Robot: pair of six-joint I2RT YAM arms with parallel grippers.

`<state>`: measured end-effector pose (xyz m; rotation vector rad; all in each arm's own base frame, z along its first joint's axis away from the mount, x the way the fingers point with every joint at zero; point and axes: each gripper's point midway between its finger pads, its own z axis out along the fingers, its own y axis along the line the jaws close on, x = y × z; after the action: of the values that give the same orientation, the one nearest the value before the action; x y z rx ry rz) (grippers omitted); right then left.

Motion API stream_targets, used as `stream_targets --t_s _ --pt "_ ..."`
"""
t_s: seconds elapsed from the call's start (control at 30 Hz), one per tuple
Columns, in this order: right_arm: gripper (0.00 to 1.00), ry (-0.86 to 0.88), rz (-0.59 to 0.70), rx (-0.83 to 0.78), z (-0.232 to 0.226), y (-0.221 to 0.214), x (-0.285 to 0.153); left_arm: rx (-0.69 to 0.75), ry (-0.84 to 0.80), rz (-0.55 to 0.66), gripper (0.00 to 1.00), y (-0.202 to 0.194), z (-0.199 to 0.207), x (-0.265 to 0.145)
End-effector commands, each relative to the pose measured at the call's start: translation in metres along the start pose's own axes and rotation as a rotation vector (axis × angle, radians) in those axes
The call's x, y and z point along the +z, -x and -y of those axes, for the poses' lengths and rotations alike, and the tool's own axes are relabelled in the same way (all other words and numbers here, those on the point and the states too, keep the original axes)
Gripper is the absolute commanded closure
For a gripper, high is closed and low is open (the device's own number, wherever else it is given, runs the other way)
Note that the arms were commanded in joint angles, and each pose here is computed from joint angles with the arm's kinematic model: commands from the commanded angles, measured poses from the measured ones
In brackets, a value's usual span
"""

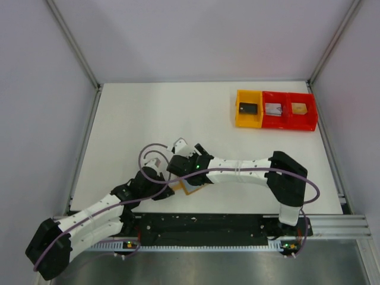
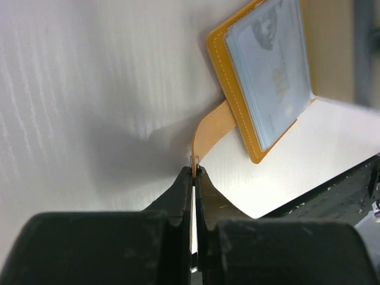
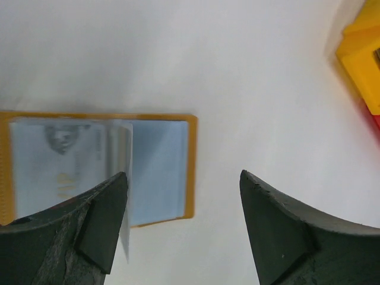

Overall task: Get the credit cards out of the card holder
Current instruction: Remove the credit card from the card holder.

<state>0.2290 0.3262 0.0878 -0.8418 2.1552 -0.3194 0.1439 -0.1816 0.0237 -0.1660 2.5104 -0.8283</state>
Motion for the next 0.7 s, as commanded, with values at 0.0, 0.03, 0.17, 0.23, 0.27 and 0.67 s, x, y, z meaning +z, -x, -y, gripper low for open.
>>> stream_targets --t_s 0.0,0.03,0.17,0.23,0.27,0.67 --pt "0.25 -0.106 -0.03 0.053 0.064 -0.007 -0.003 0.015 0.052 -0.003 1.0 -0.002 -0.011 -0.001" --pt "0.25 -0.108 -0.045 0.059 0.069 -0.013 0.0 0.017 0.054 -0.003 1.0 -0.001 -0.011 -0.001" --pt "0.27 -0.114 -0.108 0.099 0.09 -0.037 0.011 0.019 0.064 -0.006 1.0 -0.001 -0.012 0.0" --pt "0.3 -0.084 -0.118 0.127 0.09 -0.042 0.012 0.023 0.073 0.006 0.99 0.002 -0.013 0.0" --pt "0.31 -0.051 -0.114 0.15 0.088 -0.042 0.011 0.026 0.078 0.018 0.98 0.005 -0.012 0.0" --pt "0.6 0.546 0.072 0.495 0.028 0.001 -0.007 0.117 0.152 0.213 0.39 0.097 0.025 -0.015"
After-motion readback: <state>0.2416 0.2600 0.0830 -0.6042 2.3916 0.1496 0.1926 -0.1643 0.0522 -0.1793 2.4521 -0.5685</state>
